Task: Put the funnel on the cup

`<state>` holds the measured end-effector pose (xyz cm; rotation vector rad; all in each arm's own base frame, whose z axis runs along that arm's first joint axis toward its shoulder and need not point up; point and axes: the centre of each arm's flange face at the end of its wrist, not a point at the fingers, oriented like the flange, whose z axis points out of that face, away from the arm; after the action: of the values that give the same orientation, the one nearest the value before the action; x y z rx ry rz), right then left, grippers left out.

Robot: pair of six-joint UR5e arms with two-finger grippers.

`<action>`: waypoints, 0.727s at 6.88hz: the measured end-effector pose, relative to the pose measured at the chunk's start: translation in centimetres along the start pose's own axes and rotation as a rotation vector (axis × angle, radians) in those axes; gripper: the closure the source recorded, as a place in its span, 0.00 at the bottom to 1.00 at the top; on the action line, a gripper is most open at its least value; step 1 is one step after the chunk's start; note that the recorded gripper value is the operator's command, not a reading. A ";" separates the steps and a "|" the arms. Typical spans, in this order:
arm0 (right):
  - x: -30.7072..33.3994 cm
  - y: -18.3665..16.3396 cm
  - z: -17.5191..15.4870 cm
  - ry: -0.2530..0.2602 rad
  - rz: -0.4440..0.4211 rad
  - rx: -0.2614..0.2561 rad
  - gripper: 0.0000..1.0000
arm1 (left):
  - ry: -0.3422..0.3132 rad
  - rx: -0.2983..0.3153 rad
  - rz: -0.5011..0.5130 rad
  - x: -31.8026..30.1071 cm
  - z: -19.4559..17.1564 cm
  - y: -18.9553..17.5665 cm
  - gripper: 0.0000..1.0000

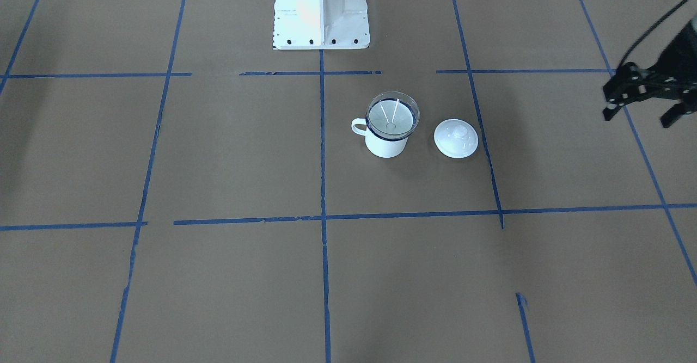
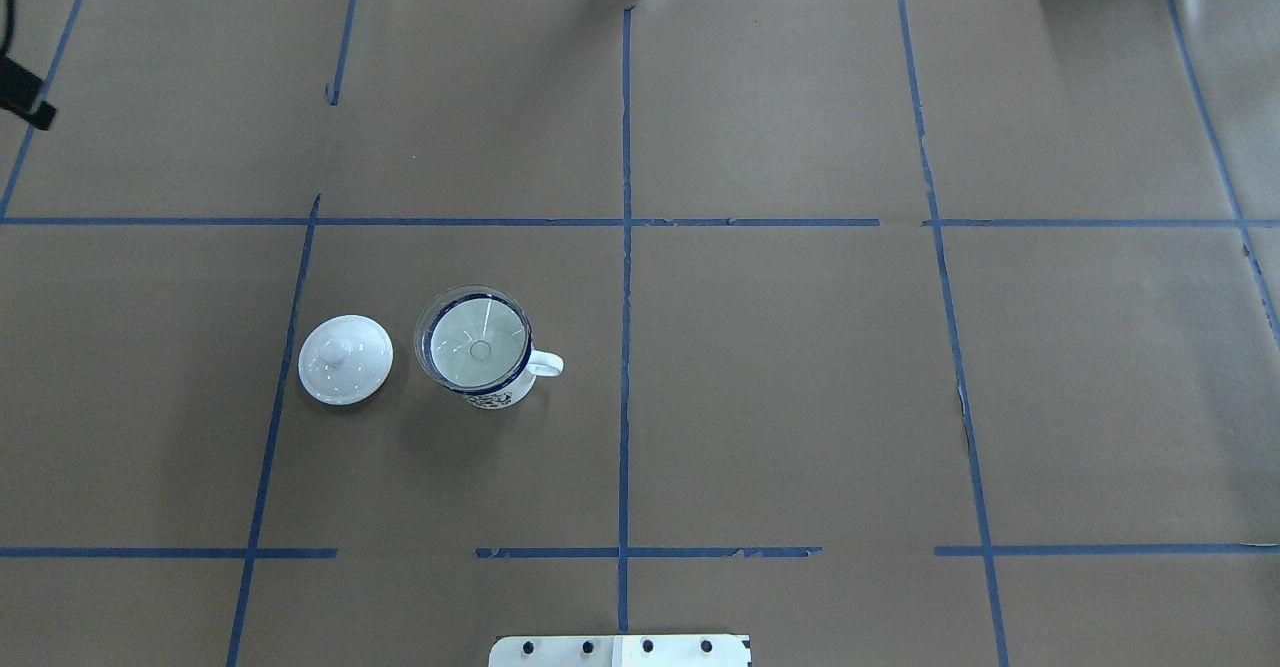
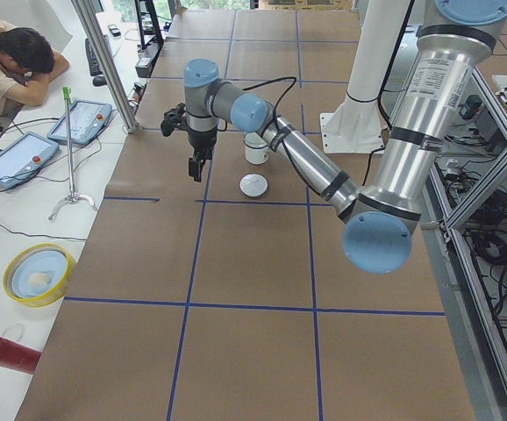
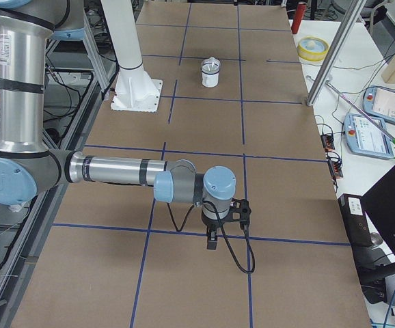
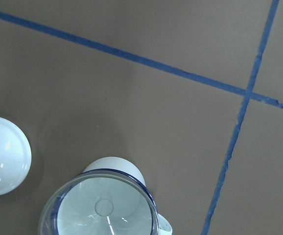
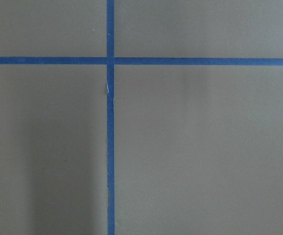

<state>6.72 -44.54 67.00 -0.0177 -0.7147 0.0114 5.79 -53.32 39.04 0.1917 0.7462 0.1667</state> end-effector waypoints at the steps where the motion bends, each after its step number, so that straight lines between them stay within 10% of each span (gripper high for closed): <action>1: 0.0 0.0 0.0 0.000 0.000 0.000 0.00 | 0.001 -0.044 -0.049 -6.7 1.2 2.7 0.00; 5: 0.0 0.0 0.0 0.000 0.000 0.000 0.00 | 0.062 -0.165 -0.145 -20.4 6.0 14.3 0.00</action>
<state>6.72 -44.54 67.00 -0.0176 -0.7147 0.0113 -5.98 -44.59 59.99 -0.0248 0.8016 0.0958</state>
